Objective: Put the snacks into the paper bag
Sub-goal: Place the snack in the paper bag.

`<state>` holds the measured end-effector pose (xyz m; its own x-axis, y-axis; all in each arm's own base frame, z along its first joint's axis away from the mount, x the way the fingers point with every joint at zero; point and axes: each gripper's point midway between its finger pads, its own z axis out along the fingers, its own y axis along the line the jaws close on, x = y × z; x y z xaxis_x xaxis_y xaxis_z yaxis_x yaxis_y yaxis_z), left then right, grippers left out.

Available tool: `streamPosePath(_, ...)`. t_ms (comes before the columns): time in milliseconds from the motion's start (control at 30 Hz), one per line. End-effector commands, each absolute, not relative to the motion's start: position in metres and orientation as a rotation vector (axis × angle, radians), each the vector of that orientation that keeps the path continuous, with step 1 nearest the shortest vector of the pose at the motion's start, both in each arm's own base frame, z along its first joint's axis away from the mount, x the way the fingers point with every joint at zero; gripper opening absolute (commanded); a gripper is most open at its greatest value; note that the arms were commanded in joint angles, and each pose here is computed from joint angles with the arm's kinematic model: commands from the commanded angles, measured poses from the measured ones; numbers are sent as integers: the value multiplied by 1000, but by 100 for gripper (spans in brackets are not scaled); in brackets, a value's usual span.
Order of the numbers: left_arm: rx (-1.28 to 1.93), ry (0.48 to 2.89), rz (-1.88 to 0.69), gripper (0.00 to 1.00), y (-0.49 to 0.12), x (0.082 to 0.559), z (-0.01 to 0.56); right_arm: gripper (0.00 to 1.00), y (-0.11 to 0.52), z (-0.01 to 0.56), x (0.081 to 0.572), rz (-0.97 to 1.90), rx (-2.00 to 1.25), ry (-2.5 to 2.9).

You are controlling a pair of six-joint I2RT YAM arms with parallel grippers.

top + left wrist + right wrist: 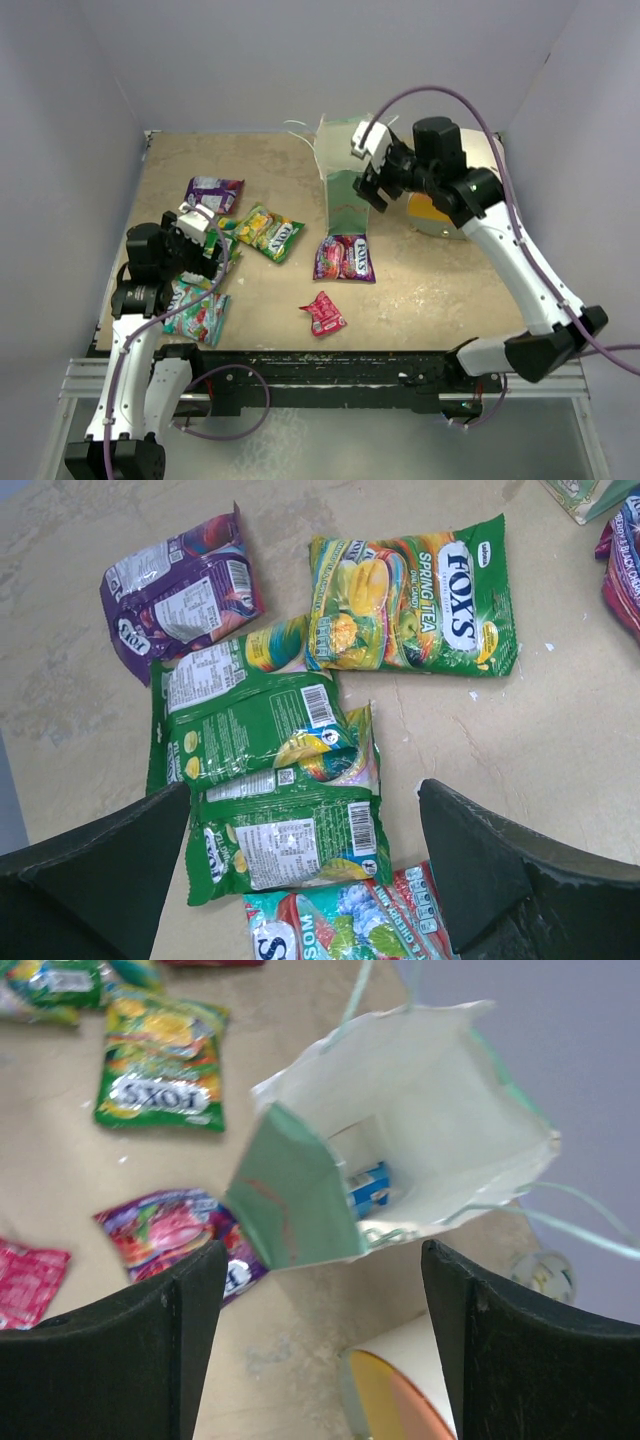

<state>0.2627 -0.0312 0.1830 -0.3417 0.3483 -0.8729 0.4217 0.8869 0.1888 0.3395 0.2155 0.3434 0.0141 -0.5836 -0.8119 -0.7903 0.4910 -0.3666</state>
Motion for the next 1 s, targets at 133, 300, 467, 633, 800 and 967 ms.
streamPosePath(133, 537, 1868, -15, 99, -24, 271, 211, 80, 245, 277, 265, 538, -1452, 1508)
streamPosePath(300, 504, 1886, 16, 99, -17, 274, 211, 79, 267, 215, 236, 625, -1595, 1518)
streamPosePath(467, 476, 1896, 61, 99, -9, 276, 210, 76, 289, 166, 223, 642, -1717, 1552)
streamPosePath(633, 478, 1902, 59, 99, -9, 277, 208, 72, 309, 122, 215, 649, -1845, 1592)
streamPosePath(800, 479, 1897, 60, 99, -9, 276, 209, 69, 322, 87, 201, 657, -1998, 1604)
streamPosePath(967, 490, 1899, 46, 99, -12, 275, 207, 67, 322, 59, 199, 658, -2089, 1640)
